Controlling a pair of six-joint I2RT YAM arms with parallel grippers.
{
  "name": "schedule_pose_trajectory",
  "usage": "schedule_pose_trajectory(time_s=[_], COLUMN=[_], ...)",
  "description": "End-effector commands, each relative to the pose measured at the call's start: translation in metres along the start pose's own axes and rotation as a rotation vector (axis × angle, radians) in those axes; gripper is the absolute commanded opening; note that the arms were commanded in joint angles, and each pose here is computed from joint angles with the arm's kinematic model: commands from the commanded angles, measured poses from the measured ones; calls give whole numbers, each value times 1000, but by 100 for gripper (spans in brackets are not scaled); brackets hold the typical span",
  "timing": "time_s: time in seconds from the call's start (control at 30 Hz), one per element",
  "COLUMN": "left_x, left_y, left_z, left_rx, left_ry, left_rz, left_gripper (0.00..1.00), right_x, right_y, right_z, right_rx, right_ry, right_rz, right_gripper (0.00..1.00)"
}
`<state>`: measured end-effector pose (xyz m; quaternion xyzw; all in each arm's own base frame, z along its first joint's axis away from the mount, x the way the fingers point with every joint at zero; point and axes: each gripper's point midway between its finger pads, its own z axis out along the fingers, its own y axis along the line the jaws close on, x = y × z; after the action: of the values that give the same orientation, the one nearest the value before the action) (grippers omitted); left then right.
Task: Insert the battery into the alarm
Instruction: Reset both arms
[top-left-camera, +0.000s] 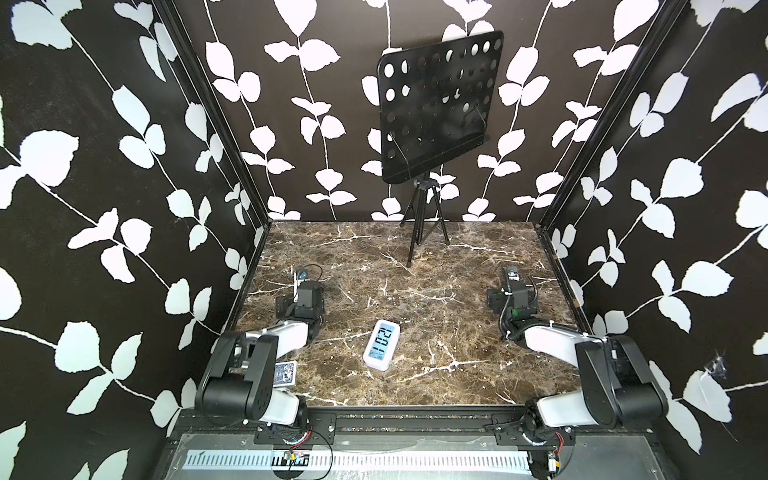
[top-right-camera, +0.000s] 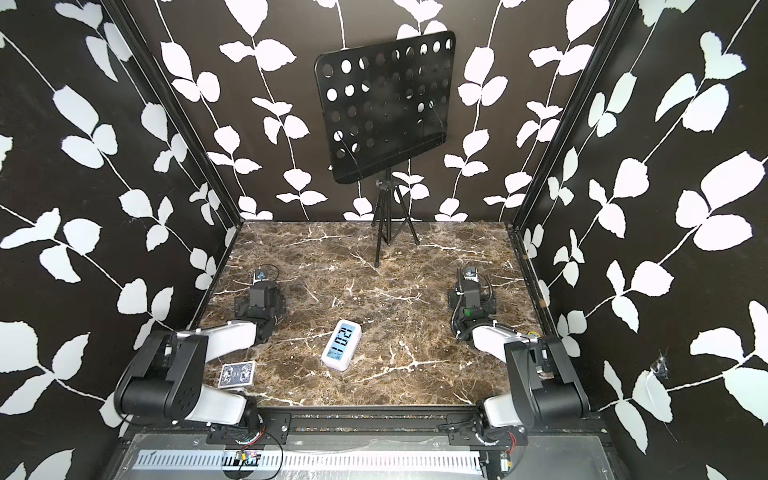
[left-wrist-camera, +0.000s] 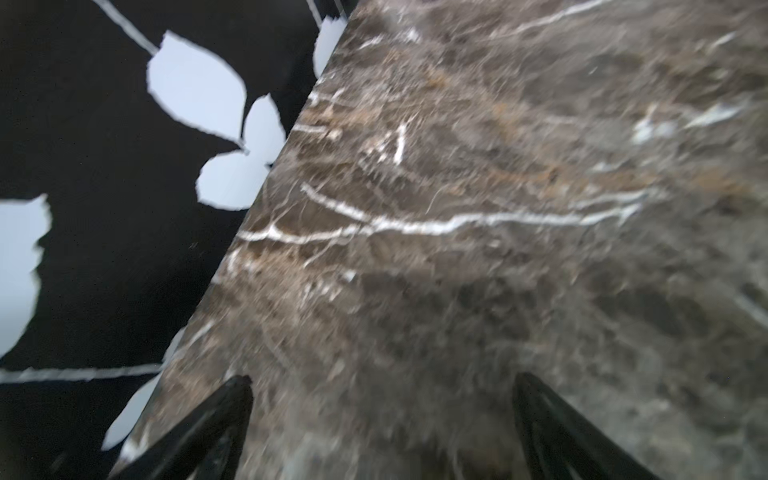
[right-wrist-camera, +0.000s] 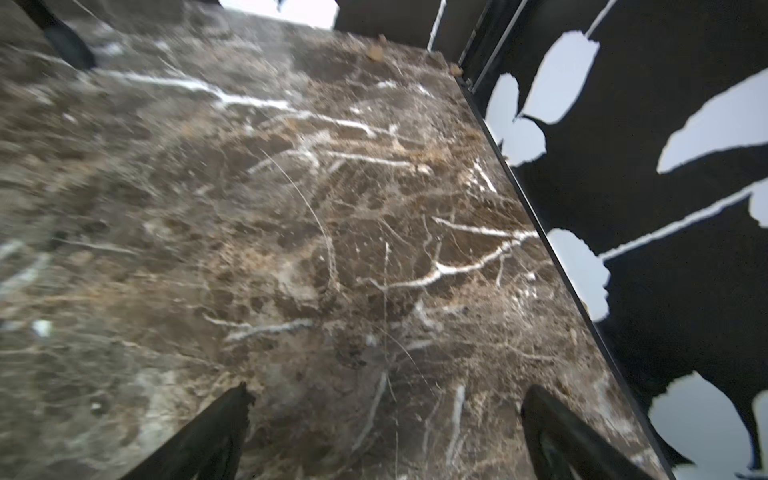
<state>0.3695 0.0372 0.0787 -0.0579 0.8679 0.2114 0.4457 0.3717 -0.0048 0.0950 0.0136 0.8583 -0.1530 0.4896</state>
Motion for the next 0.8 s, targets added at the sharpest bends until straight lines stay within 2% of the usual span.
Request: schedule_pose_trajectory(time_s=[0.0,0.1,0.13,0.27,0.5,0.7,0.77], left_x=[-50,-48,-42,-37,-35,-35,-35], left_y=[-24,-33,-32,-31,-32,-31,-31], left_z=[1,2,0,-1,0,-1,-1], left_rx=[173,263,276,270,272,272,273], left_ry=[-158,-267,-243,-300,-290,-290,-287], left_rz=[8,-10,-17,-32,-29,-31,-29], left_gripper=[99,99,99,99,99,99,99], right_x=[-22,-21,-20,-22,-26,-27,-27], right_y=[25,15,12,11,-13,-10,-5], right_z=[-13,-10,-8,-15,-33,-26,-20], right_rx=[-187,-139,-128,-153,-76,-69,-105], right_ry=[-134,-124,-114,-149,-233,-233,-220], right_rz=[-2,35,48,60,139,57,32], right_gripper=[100,100,100,100,100,100,100])
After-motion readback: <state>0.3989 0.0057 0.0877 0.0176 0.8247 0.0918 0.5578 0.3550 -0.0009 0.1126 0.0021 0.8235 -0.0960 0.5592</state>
